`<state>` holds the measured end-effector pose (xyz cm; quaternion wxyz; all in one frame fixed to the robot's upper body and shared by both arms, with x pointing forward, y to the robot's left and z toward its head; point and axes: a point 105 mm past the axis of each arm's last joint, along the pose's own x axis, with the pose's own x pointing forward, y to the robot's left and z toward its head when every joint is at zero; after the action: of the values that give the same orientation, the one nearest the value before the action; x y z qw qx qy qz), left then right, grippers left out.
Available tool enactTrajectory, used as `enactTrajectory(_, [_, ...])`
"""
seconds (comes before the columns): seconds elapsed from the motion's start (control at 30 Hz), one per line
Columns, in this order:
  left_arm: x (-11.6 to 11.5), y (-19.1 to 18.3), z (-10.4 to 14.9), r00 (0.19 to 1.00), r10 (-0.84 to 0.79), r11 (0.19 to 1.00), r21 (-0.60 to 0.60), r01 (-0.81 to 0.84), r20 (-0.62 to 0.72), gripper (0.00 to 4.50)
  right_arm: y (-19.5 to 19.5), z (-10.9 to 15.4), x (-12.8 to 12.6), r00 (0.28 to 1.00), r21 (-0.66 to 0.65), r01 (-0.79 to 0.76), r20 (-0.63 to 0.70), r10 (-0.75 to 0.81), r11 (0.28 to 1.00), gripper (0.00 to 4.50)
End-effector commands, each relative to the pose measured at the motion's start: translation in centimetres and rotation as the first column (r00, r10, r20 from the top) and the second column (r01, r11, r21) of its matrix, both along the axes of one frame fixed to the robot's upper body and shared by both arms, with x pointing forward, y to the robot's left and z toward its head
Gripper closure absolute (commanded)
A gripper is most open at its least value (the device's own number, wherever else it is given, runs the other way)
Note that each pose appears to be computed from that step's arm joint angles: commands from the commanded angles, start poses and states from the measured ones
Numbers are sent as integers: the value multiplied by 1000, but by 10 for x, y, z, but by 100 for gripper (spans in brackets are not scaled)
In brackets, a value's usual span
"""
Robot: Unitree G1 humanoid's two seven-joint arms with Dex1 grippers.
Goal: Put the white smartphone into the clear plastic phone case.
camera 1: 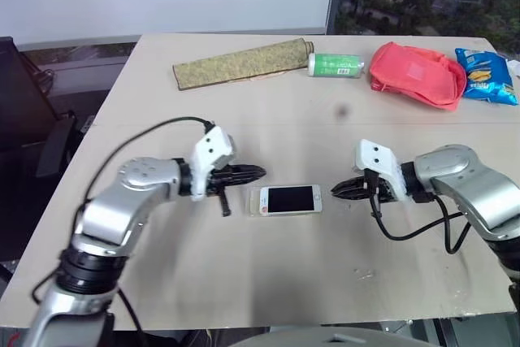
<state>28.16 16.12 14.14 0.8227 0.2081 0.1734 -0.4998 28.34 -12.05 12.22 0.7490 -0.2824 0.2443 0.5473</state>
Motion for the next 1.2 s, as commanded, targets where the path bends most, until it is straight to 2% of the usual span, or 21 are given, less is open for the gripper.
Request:
enactTrajectory(0.03, [-6,20,-17,999,14,993,114,-9,-40,450,4,-1,4,999,-33,-12,48,13,999,445])
enactTrajectory(0.23, [-12,16,-40,995,4,993,118,7,-95,450,13,-8,-1,999,-36,-30,33,31,999,445])
enactTrajectory(0.4, [-8,-15,-58,988,-56,998,29,61,-143,450,27,-10,-6,997,-31,-71,24,72,997,445])
enactTrajectory(0.67, [-15,-44,-69,977,-125,992,-23,123,-174,450,58,-12,-9,993,-21,-116,26,116,993,445])
enactTrajectory(0.83, [-20,-43,-72,976,-120,993,-7,120,-184,450,64,-14,-12,994,-8,-108,21,108,994,445])
enactTrajectory(1.03, [-11,-21,-59,990,-49,998,26,53,-135,450,36,-9,-9,999,0,-34,11,34,999,445])
enactTrajectory(1.13, [-6,-13,-34,997,-48,998,47,51,-67,450,19,-2,-6,999,78,38,1,-39,996,445])
enactTrajectory(1.2, [-7,-22,-14,996,-81,997,5,82,-36,450,11,2,-4,998,133,39,35,-44,990,445])
